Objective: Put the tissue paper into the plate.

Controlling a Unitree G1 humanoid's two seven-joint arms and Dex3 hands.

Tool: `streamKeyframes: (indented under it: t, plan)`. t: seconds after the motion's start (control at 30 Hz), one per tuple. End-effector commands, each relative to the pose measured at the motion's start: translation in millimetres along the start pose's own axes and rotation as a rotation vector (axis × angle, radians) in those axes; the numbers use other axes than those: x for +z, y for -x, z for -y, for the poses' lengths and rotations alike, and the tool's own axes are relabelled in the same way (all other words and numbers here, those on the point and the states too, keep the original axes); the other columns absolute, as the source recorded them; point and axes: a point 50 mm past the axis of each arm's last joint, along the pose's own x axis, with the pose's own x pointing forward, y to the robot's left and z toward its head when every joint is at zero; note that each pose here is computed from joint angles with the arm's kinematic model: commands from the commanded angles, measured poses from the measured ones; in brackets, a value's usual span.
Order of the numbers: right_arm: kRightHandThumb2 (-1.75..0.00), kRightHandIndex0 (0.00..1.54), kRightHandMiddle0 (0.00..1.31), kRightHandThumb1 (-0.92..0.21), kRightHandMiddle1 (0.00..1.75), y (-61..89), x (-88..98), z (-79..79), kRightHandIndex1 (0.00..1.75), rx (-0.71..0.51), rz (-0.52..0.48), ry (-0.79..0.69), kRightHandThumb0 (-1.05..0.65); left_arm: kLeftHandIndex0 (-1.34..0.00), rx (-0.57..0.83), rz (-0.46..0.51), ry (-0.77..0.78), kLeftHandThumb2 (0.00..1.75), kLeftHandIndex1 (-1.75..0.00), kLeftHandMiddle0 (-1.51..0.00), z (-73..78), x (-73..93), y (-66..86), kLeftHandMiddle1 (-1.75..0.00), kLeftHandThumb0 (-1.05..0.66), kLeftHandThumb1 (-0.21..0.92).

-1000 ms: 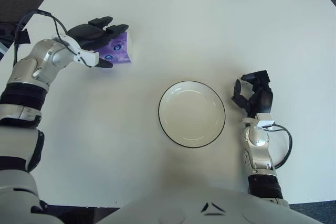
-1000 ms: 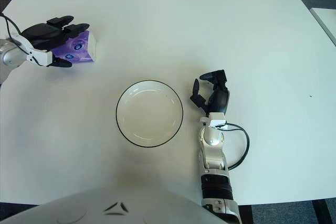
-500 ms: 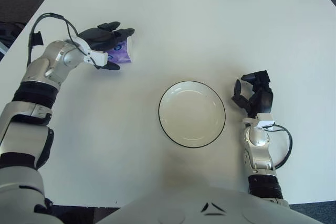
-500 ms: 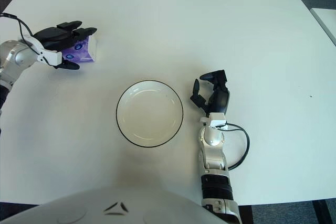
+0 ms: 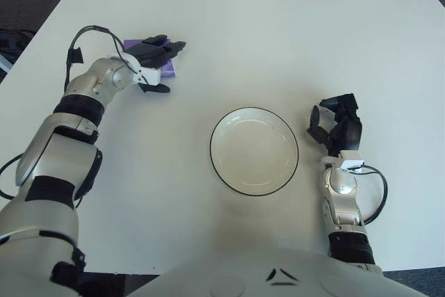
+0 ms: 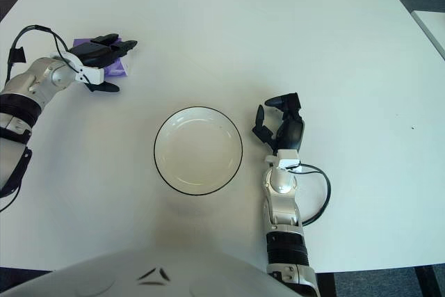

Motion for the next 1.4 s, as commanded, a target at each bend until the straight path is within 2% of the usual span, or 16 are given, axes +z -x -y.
streamKeyframes:
  t: [0.0, 0.13, 0.33, 0.8, 0.83, 0.9, 0.97, 1.0, 1.03, 1.07, 1.1, 1.13, 1.23, 1.27, 1.37]
  plan:
    - [-0.97, 0.56, 0.39, -0.6, 1.75, 37.9, -37.2, 7.9, 1.35, -0.008, -0.21, 0.055, -0.4, 0.0, -0.144, -0.018, 0.002, 0.9, 0.0, 0.0, 35.4, -0.2, -1.1, 0.0, -1.02, 0.39]
    - [-0.97, 0.56, 0.39, -0.6, 1.75, 38.1, -37.2, 8.2, 1.35, -0.011, -0.207, 0.06, -0.4, 0.0, -0.162, -0.025, 0.009, 0.88, 0.0, 0.0, 40.0, 0.4, -2.5, 0.0, -1.04, 0.4]
    - [-0.97, 0.56, 0.39, -0.6, 1.75, 39.1, -37.0, 9.9, 1.35, -0.01, -0.201, 0.067, -0.4, 0.0, -0.187, -0.065, 0.031, 0.88, 0.0, 0.0, 56.8, -1.2, -2.9, 0.0, -1.02, 0.4]
    - [-1.02, 0.57, 0.42, -0.56, 1.75, 41.3, -36.1, 13.2, 1.35, -0.007, -0.21, 0.062, -0.41, 0.0, -0.179, -0.15, -0.001, 0.91, -0.01, 0.0, 70.5, -7.7, -1.6, 0.0, -1.02, 0.4]
    - [-1.03, 0.57, 0.42, -0.56, 1.75, 41.4, -36.0, 13.4, 1.35, -0.007, -0.21, 0.062, -0.41, 0.0, -0.166, -0.16, -0.006, 0.93, -0.07, -0.01, 71.0, -8.6, -1.4, -0.03, -0.99, 0.38]
    - [-1.03, 0.57, 0.42, -0.55, 1.75, 41.5, -35.8, 13.9, 1.35, -0.007, -0.211, 0.061, -0.41, 0.0, -0.145, -0.173, -0.015, 1.02, -0.35, 0.0, 71.6, -9.6, -1.2, -0.33, -0.84, 0.27]
    - [-1.03, 0.57, 0.42, -0.55, 1.75, 41.8, -35.6, 14.0, 1.35, -0.008, -0.215, 0.062, -0.41, 0.0, -0.122, -0.185, -0.032, 1.08, -0.61, 0.0, 72.0, -10.5, -1.1, -0.64, -0.72, 0.21]
    - [-1.03, 0.57, 0.42, -0.55, 1.75, 41.8, -35.5, 14.1, 1.35, -0.009, -0.216, 0.062, -0.41, 0.0, -0.115, -0.188, -0.037, 1.13, -0.84, 0.0, 72.1, -10.7, -1.1, -0.91, -0.64, 0.16]
    - [-1.03, 0.57, 0.42, -0.55, 1.75, 42.0, -35.4, 14.1, 1.35, -0.01, -0.218, 0.063, -0.41, 0.0, -0.111, -0.203, -0.053, 1.15, -0.92, 0.0, 73.4, -11.8, -0.9, -1.01, -0.61, 0.14]
    - [-1.03, 0.57, 0.42, -0.55, 1.75, 42.1, -35.3, 14.2, 1.34, -0.011, -0.219, 0.063, -0.41, 0.0, -0.109, -0.213, -0.064, 1.22, -1.18, 0.0, 74.4, -12.5, -0.8, -1.27, -0.54, 0.11]
    - [-1.03, 0.56, 0.42, -0.56, 1.75, 42.2, -35.1, 14.1, 1.34, -0.013, -0.222, 0.064, -0.4, 0.0, -0.095, -0.218, -0.089, 1.27, -1.35, 0.0, 75.4, -13.1, -0.4, -1.44, -0.5, 0.09]
    - [-1.02, 0.56, 0.41, -0.56, 1.75, 42.3, -35.0, 14.1, 1.34, -0.015, -0.224, 0.065, -0.4, -0.01, -0.085, -0.221, -0.107, 1.3, -1.49, -0.09, 76.0, -13.4, -0.2, -1.55, -0.44, 0.08]
    - [-1.0, 0.55, 0.4, -0.58, 1.75, 42.3, -34.6, 14.2, 1.34, -0.019, -0.228, 0.067, -0.4, -0.08, -0.041, -0.211, -0.161, 1.33, -1.64, -0.26, 77.2, -12.2, 0.1, -1.67, -0.37, 0.07]
    - [-0.99, 0.54, 0.4, -0.58, 1.75, 42.3, -34.5, 14.2, 1.34, -0.02, -0.229, 0.067, -0.4, -0.12, -0.026, -0.208, -0.18, 1.36, -1.68, -0.4, 77.9, -11.5, 0.0, -1.7, -0.06, 0.13]
    - [-0.98, 0.53, 0.39, -0.59, 1.75, 42.1, -34.0, 13.9, 1.34, -0.021, -0.23, 0.067, -0.4, -0.23, 0.016, -0.199, -0.213, 1.39, -1.72, -0.58, 86.4, -9.1, 1.8, -1.73, 0.31, 0.2]
